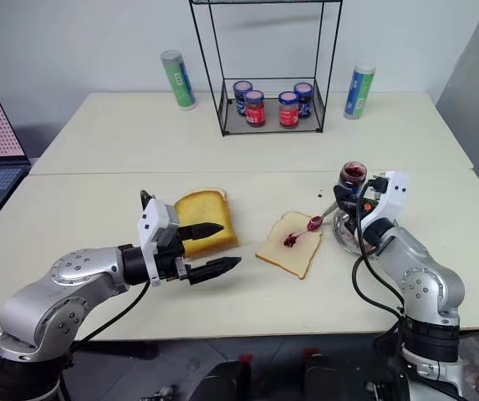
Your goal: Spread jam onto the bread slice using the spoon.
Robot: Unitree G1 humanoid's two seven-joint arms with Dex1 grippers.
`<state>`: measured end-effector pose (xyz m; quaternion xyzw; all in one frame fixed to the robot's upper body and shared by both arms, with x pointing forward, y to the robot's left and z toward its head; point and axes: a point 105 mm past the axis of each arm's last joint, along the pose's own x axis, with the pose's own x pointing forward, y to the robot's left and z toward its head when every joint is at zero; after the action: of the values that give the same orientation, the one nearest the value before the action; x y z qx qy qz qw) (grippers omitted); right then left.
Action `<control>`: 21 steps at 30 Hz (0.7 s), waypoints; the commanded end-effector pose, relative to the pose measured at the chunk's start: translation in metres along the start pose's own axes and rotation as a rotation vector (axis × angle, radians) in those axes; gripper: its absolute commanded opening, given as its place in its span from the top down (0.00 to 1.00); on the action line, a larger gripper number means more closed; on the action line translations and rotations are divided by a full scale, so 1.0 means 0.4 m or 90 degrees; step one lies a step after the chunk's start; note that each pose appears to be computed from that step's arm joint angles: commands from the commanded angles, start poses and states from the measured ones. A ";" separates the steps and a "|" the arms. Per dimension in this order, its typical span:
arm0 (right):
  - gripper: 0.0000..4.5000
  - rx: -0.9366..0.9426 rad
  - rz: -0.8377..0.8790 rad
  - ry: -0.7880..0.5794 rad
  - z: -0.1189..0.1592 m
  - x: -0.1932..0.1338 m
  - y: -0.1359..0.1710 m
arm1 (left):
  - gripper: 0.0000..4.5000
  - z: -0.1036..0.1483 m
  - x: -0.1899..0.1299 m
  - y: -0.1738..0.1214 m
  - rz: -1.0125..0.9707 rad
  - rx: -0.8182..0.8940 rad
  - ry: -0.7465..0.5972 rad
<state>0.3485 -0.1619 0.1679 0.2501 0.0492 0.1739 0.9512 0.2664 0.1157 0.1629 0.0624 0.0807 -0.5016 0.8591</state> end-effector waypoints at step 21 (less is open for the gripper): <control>1.00 0.167 -0.058 0.024 -0.070 -0.026 -0.064 | 0.00 0.028 0.001 -0.002 -0.010 0.028 -0.007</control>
<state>0.3347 -0.1443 0.1272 0.3722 0.1292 0.1819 0.9010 0.2692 0.1167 0.1655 0.0686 0.0803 -0.5007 0.8591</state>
